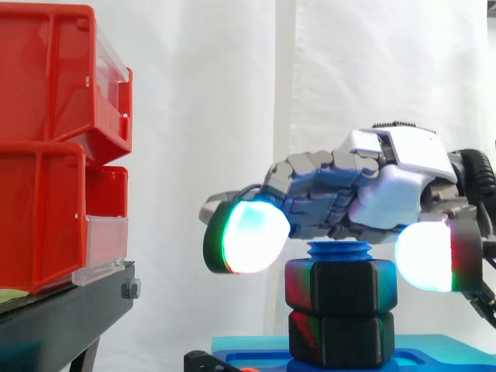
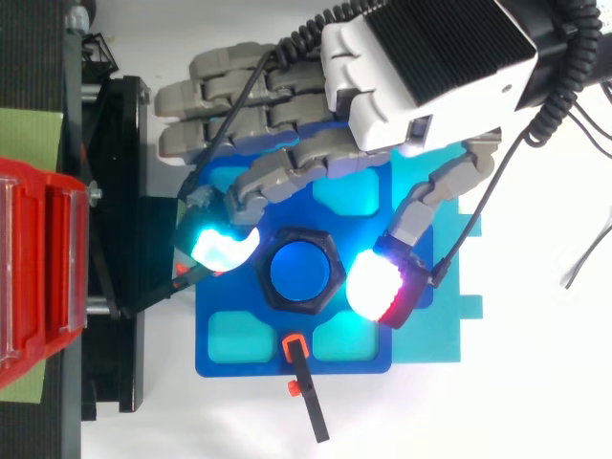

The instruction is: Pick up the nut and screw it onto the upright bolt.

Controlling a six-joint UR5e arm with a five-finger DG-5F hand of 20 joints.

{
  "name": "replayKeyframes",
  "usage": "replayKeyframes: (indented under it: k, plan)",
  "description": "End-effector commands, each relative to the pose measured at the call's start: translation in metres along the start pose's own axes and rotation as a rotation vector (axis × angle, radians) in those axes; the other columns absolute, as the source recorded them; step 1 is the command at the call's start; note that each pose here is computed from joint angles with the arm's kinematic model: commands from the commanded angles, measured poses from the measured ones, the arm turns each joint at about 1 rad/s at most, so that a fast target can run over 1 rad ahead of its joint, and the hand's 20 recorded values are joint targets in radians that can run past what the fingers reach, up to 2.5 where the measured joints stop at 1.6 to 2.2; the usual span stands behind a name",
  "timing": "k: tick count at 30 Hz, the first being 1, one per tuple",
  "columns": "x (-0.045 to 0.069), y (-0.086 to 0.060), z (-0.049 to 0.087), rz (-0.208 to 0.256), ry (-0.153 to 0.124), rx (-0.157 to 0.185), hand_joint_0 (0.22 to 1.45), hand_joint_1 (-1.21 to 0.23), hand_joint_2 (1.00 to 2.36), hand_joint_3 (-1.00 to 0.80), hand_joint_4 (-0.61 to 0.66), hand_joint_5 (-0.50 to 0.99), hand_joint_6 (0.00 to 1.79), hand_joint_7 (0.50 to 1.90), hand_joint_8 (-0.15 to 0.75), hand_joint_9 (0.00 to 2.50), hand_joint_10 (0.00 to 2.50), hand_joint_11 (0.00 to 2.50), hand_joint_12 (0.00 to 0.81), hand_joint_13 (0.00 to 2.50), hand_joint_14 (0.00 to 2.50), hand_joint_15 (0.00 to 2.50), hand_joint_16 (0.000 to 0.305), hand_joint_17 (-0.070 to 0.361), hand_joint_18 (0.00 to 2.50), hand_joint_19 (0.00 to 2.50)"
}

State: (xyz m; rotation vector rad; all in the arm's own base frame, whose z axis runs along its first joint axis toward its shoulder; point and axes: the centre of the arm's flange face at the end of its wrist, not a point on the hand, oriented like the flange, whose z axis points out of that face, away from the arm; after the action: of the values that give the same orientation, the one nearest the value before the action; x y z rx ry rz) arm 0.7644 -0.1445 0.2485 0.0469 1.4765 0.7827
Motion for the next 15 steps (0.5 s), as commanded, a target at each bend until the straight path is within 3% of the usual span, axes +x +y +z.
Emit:
replayKeyframes:
  k: [1,10,15]
  plan:
    - [0.0067,-0.0015,-0.0025,0.003,0.001,0.008,0.36,-0.75,1.00,-0.50,0.07,-0.30,0.50,0.65,0.208,0.00,0.00,0.00,0.363,0.00,0.00,0.00,0.052,0.118,0.00,0.00]
    - [0.0061,-0.0021,-0.0013,-0.015,-0.010,0.003,0.38,-0.82,1.00,-0.50,0.05,-0.30,0.50,0.63,0.194,0.00,0.00,0.00,0.351,0.00,0.00,0.00,0.051,0.114,0.00,0.00]
    - [0.0061,-0.0040,-0.0028,-0.036,-0.012,0.016,0.38,-0.82,1.00,-0.50,0.04,-0.30,0.50,0.63,0.194,0.00,0.00,0.00,0.349,0.00,0.00,0.00,0.050,0.113,0.00,0.00]
